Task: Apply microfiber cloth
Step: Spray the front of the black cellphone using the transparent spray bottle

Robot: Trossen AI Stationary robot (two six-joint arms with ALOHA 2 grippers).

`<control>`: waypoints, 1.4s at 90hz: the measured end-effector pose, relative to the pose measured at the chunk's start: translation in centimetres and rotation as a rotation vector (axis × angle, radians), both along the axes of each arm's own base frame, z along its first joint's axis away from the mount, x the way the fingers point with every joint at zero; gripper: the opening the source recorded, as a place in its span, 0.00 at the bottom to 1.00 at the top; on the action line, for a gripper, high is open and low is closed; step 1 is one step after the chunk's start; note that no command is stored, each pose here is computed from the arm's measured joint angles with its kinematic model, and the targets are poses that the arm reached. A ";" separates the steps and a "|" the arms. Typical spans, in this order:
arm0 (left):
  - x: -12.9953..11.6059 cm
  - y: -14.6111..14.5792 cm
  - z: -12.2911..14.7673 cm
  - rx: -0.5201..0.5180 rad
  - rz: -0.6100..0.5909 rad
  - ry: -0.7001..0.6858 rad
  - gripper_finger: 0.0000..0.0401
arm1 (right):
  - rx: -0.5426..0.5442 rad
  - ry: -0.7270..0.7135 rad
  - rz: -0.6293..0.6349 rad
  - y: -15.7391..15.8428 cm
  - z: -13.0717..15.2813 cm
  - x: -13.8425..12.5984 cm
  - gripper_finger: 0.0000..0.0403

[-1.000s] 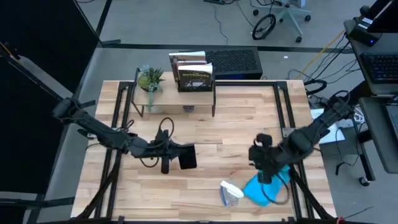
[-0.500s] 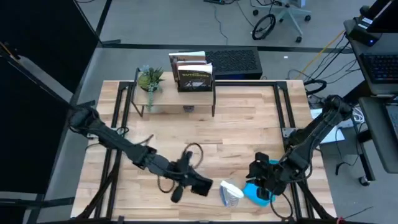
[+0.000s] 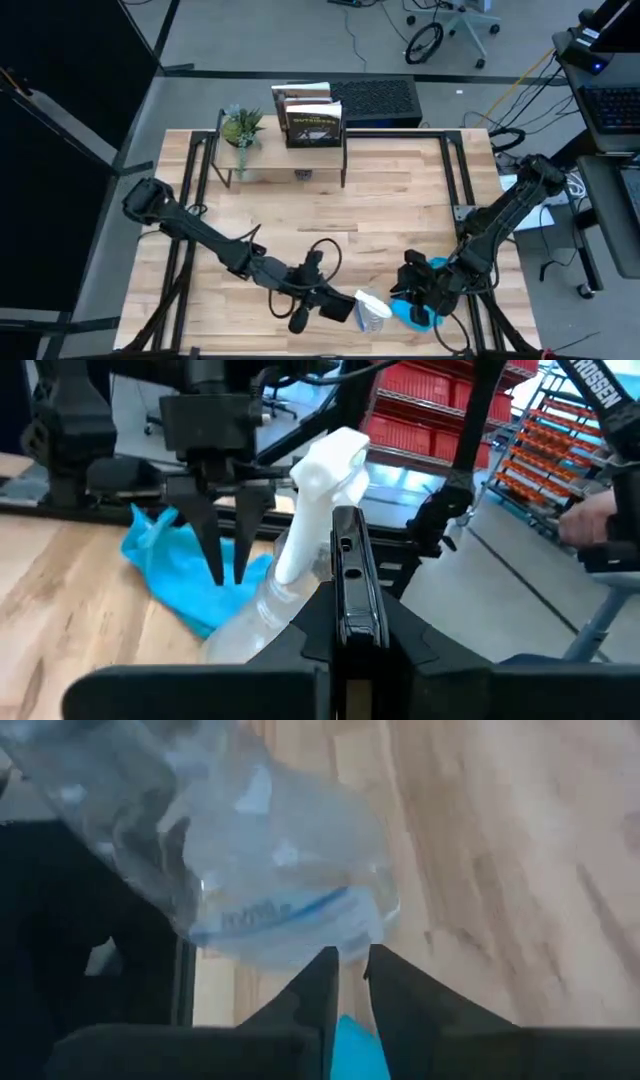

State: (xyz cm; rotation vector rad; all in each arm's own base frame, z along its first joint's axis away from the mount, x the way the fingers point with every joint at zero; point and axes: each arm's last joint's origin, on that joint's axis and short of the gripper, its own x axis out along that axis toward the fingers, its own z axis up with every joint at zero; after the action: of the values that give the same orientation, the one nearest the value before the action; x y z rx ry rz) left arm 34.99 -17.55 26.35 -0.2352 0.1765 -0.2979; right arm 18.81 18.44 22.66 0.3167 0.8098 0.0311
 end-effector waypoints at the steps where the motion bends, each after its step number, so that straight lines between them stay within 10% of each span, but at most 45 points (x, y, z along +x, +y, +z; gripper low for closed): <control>1: 0.0 0.1 0.0 0.000 0.002 -0.001 0.03 | -0.002 -0.002 0.001 0.0 0.0 0.0 0.11; 126: 1.3 2.6 0.3 0.015 -0.055 -0.052 0.03 | -0.029 -0.050 0.019 0.0 -0.4 1.5 0.11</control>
State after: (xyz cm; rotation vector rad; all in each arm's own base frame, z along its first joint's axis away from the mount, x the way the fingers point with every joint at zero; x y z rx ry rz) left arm 36.33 -14.97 26.62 -0.2081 0.1334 -0.3572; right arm 20.32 18.41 22.27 0.2794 0.7629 0.0447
